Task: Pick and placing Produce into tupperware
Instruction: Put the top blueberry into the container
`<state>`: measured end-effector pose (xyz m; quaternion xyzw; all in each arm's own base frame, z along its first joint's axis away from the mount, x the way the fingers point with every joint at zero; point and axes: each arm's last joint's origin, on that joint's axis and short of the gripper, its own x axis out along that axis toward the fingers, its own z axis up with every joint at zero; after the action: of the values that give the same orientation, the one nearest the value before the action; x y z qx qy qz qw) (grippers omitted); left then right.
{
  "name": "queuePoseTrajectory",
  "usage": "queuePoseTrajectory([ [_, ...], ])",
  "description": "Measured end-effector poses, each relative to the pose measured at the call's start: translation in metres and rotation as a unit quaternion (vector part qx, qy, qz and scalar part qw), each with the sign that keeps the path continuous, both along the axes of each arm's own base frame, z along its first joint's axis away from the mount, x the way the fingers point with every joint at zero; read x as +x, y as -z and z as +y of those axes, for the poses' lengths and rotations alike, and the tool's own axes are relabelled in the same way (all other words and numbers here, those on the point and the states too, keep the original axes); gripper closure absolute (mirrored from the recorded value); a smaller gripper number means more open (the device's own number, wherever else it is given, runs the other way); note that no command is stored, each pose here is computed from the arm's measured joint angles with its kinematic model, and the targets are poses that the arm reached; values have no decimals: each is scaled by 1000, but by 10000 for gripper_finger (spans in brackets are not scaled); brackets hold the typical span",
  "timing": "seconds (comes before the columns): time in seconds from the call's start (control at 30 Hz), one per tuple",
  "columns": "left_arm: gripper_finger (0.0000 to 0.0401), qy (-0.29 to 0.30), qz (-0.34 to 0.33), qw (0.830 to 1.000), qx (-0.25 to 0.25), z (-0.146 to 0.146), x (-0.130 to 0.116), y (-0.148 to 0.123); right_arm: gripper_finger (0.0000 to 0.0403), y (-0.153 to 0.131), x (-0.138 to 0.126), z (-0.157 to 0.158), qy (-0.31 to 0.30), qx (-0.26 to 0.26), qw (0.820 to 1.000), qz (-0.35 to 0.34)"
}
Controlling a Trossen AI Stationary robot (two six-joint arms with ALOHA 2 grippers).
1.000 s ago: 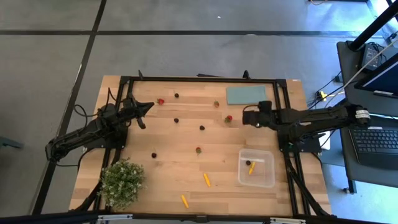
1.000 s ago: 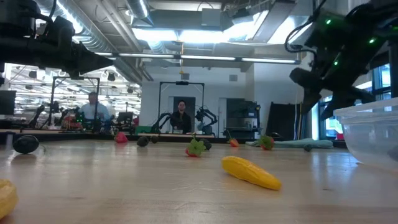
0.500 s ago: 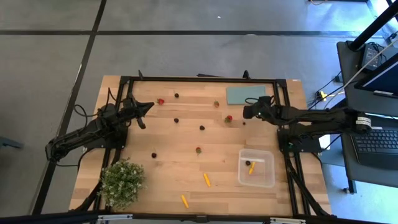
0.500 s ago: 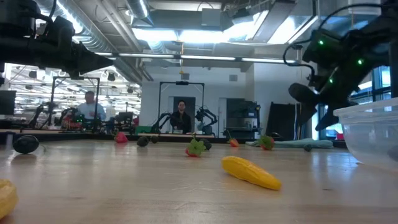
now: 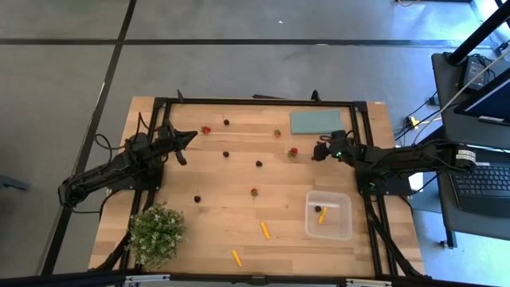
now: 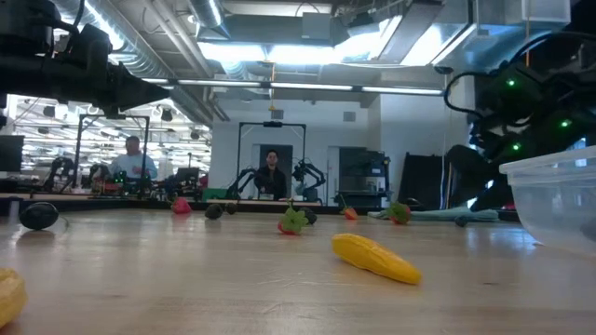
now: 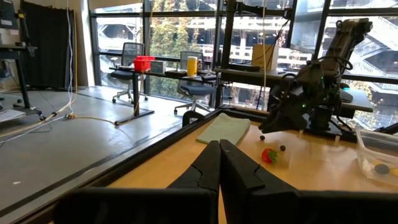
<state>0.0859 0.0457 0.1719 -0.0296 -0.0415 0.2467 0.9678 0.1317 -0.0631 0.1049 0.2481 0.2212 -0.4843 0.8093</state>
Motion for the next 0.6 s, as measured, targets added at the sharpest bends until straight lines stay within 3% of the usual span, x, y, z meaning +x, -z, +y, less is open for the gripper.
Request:
queuePoseTrajectory([
  [0.13, 401, 0, 0, 1000, 0, 0, 0, 0, 153, -2, 2, 0, -49, -38, 997, 39],
  [0.3, 401, 0, 0, 1000, 0, 0, 0, 0, 153, -2, 3, 0, -70, -29, 997, 30],
  [0.6, 401, 0, 0, 1000, 0, 0, 0, 0, 153, 1, 1, 1, -37, 10, 999, 10],
])
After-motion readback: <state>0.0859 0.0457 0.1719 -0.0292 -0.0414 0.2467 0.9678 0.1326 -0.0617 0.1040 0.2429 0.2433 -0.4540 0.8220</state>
